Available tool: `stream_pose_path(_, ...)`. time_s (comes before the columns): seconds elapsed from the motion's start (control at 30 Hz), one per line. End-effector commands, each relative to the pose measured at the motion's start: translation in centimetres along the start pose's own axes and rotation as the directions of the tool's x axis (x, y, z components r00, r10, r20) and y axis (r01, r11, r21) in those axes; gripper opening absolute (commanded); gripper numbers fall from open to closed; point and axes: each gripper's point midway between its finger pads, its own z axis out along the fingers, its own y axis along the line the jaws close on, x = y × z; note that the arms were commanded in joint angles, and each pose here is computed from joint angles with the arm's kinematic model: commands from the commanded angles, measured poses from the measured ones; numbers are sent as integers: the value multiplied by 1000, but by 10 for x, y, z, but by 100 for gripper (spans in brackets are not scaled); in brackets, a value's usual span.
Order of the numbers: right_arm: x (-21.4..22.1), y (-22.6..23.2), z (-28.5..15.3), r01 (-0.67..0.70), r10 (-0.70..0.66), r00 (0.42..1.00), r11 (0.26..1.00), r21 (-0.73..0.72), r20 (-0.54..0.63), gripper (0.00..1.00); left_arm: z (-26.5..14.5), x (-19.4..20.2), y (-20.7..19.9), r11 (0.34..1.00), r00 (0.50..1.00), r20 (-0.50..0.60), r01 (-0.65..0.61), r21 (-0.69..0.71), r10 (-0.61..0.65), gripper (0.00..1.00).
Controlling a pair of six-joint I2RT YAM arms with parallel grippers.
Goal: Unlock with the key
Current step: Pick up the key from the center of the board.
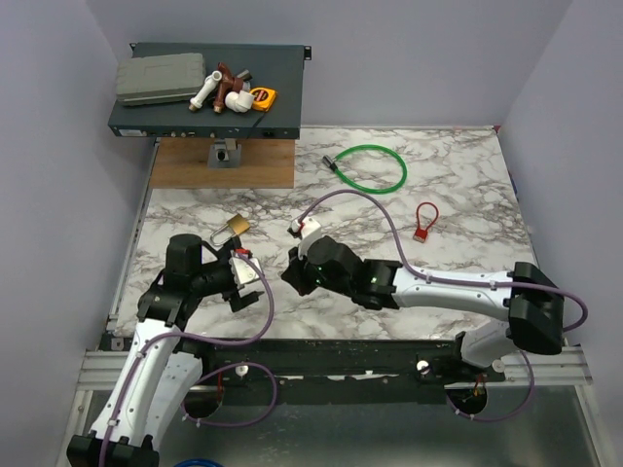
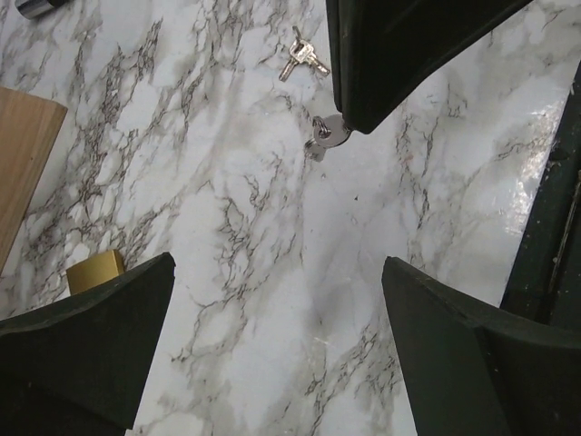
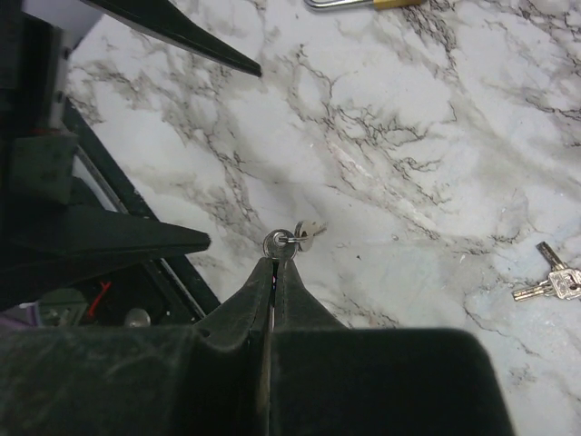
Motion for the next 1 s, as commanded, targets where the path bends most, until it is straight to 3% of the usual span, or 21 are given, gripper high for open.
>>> stream_pose_path(0.0, -23, 24, -26, -17, 18, 1000, 996, -92, 16, 1, 5, -31, 0, 1000, 987, 158, 8, 16, -11, 94)
stream_pose_path(0.23, -43, 44, -48, -23, 31, 999, 981, -193, 42, 1, -3, -66, -10, 995, 959, 279, 34, 92, -59, 94)
stream_pose_path(0.4, -51, 55, -54, -13, 28, 998, 968, -250, 57, 1, -7, -82, -17, 989, 941, 328, 35, 143, -81, 81)
stream_pose_path(0.5, -50, 62, -55, -4, 17, 999, 959, -284, 45, 1, -12, -91, -19, 987, 938, 338, 26, 157, -79, 80)
stream_pose_path(0.73, -50, 64, -55, 23, -14, 999, 956, -292, 32, 1, -25, -102, -34, 977, 918, 384, -164, 137, 100, 76)
stream_pose_path(0.97, -53, 72, -57, 41, -38, 999, 945, -324, 18, 1, -27, -97, -42, 947, 900, 372, -294, 132, 228, 53)
